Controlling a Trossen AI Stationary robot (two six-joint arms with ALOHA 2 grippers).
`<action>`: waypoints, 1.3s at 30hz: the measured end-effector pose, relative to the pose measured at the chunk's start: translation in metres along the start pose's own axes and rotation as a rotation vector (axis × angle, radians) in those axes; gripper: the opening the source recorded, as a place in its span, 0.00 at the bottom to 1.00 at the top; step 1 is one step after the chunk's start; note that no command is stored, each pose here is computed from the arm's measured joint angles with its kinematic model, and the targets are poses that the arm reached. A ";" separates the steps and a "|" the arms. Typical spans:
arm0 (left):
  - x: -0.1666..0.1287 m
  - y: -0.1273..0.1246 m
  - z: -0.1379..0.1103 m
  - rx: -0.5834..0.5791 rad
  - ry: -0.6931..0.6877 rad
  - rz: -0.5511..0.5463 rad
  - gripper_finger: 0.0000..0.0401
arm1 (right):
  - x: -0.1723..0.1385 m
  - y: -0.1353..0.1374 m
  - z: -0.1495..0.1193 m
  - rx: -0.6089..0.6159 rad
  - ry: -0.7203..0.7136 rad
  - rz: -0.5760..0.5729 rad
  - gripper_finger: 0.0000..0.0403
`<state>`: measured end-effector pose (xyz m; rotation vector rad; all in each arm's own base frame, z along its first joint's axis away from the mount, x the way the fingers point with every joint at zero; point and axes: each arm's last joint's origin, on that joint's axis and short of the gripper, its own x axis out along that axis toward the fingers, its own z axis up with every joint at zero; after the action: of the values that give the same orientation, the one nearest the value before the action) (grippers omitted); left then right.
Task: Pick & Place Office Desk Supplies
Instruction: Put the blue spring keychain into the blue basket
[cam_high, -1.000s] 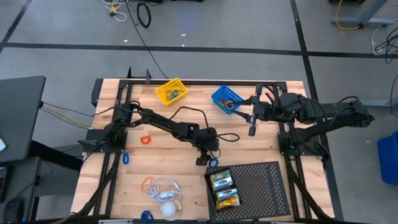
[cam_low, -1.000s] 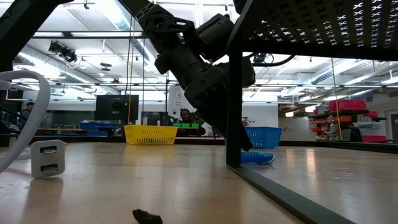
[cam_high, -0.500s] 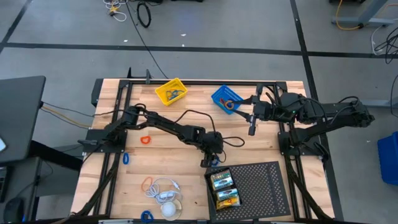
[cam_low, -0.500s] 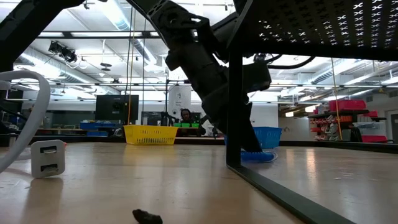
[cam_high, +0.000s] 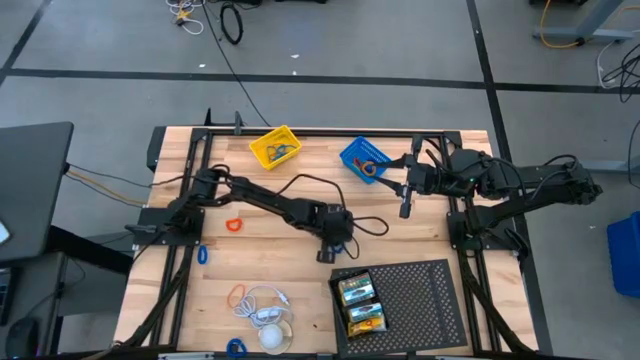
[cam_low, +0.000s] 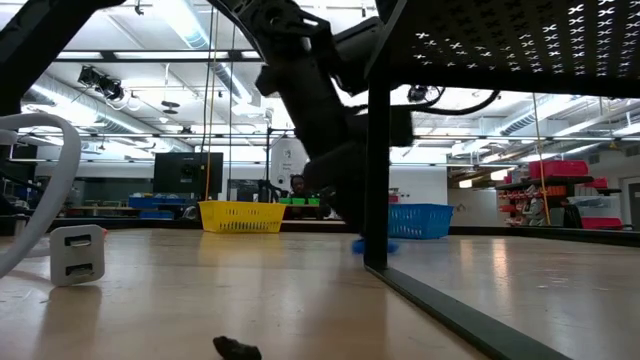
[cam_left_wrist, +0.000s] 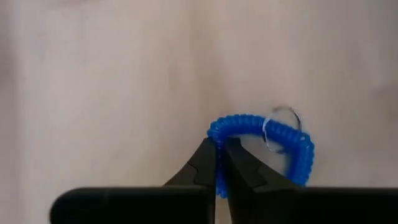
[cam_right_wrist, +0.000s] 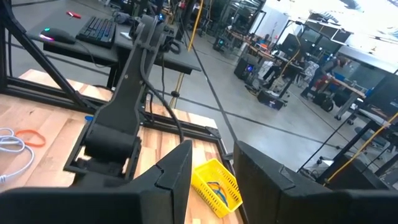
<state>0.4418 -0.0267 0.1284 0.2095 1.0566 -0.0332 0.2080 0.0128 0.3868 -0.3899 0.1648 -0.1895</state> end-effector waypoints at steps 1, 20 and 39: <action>-0.005 0.002 0.000 0.005 0.012 0.026 0.03 | 0.000 0.000 0.000 0.000 0.001 0.000 0.32; -0.064 0.040 0.008 0.022 0.022 0.373 0.03 | 0.000 0.001 -0.003 -0.010 0.029 0.012 0.32; -0.118 0.093 0.007 0.016 -0.007 0.543 0.03 | 0.013 -0.007 -0.057 -0.005 0.297 -0.157 0.33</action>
<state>0.4018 0.0540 0.2486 0.5044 0.9642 0.4469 0.2079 -0.0168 0.3360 -0.3787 0.4281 -0.4021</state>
